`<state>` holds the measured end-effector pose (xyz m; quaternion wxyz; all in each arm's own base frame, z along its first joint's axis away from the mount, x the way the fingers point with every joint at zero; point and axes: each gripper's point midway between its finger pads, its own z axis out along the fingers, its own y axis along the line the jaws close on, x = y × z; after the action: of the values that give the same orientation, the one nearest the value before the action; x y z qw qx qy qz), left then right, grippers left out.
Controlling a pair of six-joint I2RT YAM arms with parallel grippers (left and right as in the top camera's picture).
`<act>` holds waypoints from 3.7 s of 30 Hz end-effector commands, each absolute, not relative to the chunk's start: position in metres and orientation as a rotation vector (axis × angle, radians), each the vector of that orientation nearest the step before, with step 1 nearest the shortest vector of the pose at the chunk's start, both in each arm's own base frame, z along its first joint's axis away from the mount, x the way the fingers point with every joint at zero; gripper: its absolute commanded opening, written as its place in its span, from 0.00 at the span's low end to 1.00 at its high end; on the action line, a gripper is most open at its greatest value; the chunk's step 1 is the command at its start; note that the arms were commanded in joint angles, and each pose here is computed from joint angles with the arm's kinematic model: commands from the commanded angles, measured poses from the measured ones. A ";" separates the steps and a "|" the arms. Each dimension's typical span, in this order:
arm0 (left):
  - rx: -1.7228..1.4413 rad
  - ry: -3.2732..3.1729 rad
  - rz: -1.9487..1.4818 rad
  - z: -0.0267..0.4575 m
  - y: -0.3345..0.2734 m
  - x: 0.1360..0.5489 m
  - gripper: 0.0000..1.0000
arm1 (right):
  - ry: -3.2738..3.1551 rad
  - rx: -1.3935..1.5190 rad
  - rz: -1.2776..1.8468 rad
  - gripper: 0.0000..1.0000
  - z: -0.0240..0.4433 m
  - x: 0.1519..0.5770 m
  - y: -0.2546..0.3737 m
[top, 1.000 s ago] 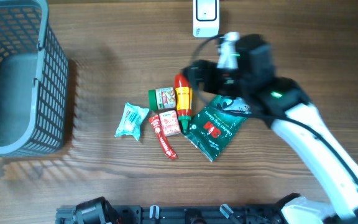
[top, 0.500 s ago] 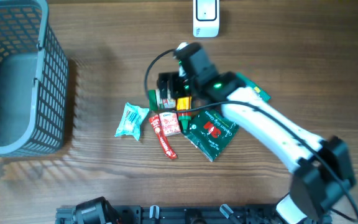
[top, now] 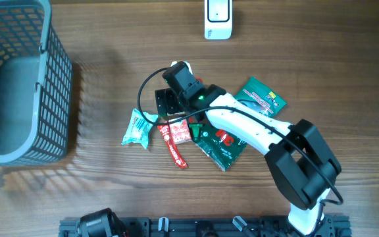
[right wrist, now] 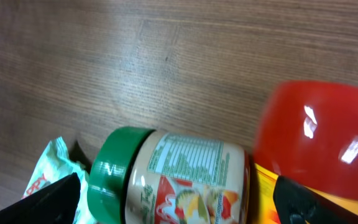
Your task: Scan the item barcode
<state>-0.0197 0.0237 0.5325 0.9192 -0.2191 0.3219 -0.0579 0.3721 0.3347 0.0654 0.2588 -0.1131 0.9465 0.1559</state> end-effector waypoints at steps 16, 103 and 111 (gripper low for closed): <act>-0.454 0.660 -0.111 0.532 0.024 -0.020 0.76 | 2.582 -0.333 0.449 1.00 0.051 0.356 0.362; -0.745 0.977 -0.300 0.419 0.059 0.095 1.00 | 2.605 -0.635 2.537 0.83 0.246 0.207 0.365; -0.604 1.068 -0.505 0.417 0.025 0.114 1.00 | 2.596 -0.651 2.530 0.82 0.245 0.207 0.366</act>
<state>0.1050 0.0441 0.4185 0.8019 -0.3128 0.4789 -0.1725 0.2042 0.3629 0.2253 -0.2790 -0.1638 0.7022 0.6342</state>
